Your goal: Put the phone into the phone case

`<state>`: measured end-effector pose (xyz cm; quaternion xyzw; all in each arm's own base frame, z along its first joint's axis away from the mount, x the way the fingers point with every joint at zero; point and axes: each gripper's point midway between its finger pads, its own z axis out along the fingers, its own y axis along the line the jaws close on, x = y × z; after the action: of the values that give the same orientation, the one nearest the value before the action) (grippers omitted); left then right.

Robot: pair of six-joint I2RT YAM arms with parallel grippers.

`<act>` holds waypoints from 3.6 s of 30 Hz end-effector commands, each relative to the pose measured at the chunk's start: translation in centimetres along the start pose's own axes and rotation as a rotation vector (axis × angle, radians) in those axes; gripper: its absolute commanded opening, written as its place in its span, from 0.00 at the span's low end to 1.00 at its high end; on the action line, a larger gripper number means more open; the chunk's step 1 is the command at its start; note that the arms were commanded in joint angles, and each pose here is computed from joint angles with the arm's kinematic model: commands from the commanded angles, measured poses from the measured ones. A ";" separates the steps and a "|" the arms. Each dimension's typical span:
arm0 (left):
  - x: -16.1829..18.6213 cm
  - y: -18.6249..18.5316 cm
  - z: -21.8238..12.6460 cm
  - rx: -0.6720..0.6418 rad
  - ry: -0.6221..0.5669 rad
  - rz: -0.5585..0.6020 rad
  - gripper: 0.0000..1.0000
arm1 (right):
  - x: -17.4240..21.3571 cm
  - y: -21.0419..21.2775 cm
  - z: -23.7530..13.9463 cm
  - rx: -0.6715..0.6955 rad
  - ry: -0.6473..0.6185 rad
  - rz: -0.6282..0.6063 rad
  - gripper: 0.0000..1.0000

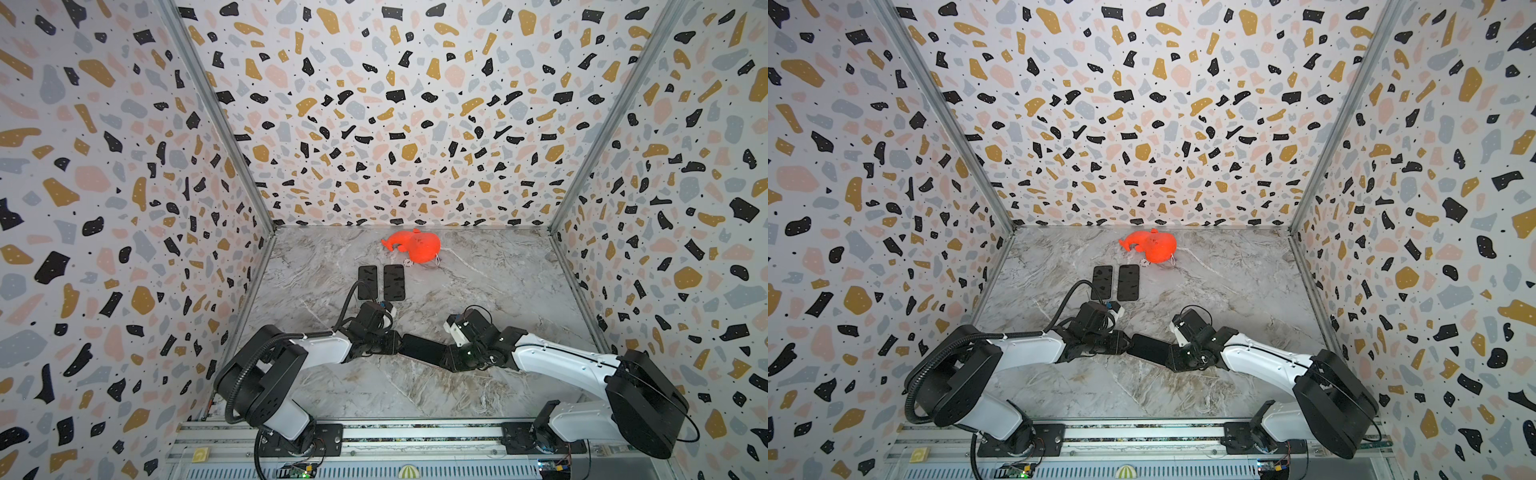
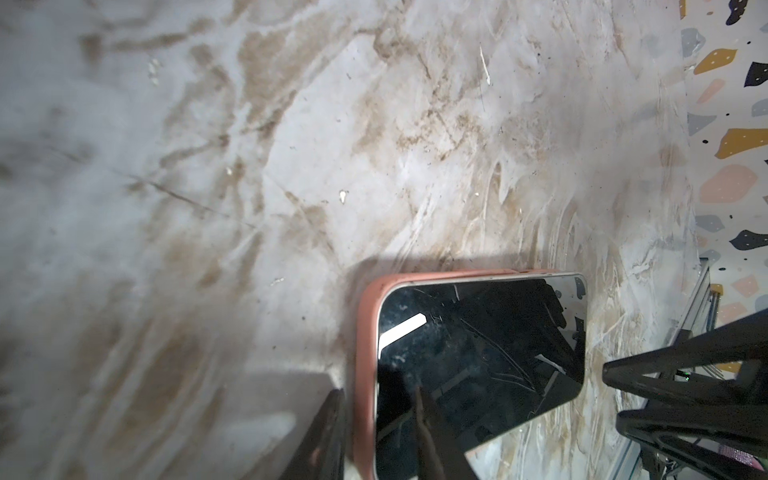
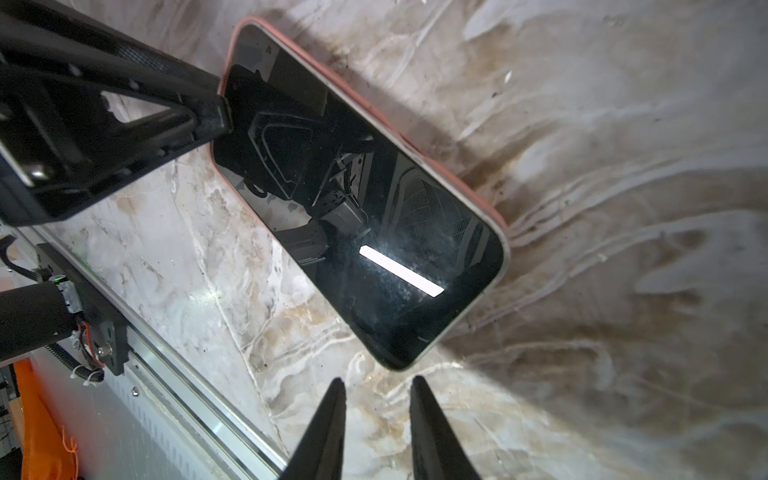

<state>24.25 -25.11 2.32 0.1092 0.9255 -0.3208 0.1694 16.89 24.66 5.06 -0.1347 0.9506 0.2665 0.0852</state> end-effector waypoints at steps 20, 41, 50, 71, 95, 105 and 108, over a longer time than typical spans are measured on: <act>3.2 1.0 0.3 -0.003 0.092 -0.058 0.30 | 0.2 0.4 1.2 -0.010 0.014 0.003 0.26; 2.9 0.0 -0.5 0.030 0.086 -0.023 0.37 | -0.5 -1.5 -0.9 0.104 -0.096 0.139 0.26; 2.9 -0.3 -0.2 0.048 0.087 -0.025 0.41 | -0.2 -1.3 0.5 0.075 -0.044 0.146 0.28; 3.4 -0.8 0.2 0.086 0.095 -0.035 0.38 | -0.5 1.4 2.2 -0.017 -0.001 0.096 0.20; 2.6 -0.2 -1.7 -0.003 0.063 0.000 0.62 | -2.2 1.1 -1.5 0.067 -0.075 -0.022 0.22; 3.7 -2.4 -2.4 0.056 0.053 -0.009 0.67 | -7.5 0.0 -1.6 0.110 -0.156 -0.100 0.34; 3.8 -4.3 -2.2 0.132 0.051 -0.002 0.66 | -7.5 -0.5 0.0 0.115 -0.121 -0.113 0.36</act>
<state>19.34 -25.38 3.87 0.1254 0.9203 -0.3445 0.1363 23.65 25.61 6.98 -0.1425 0.9505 0.2235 0.1619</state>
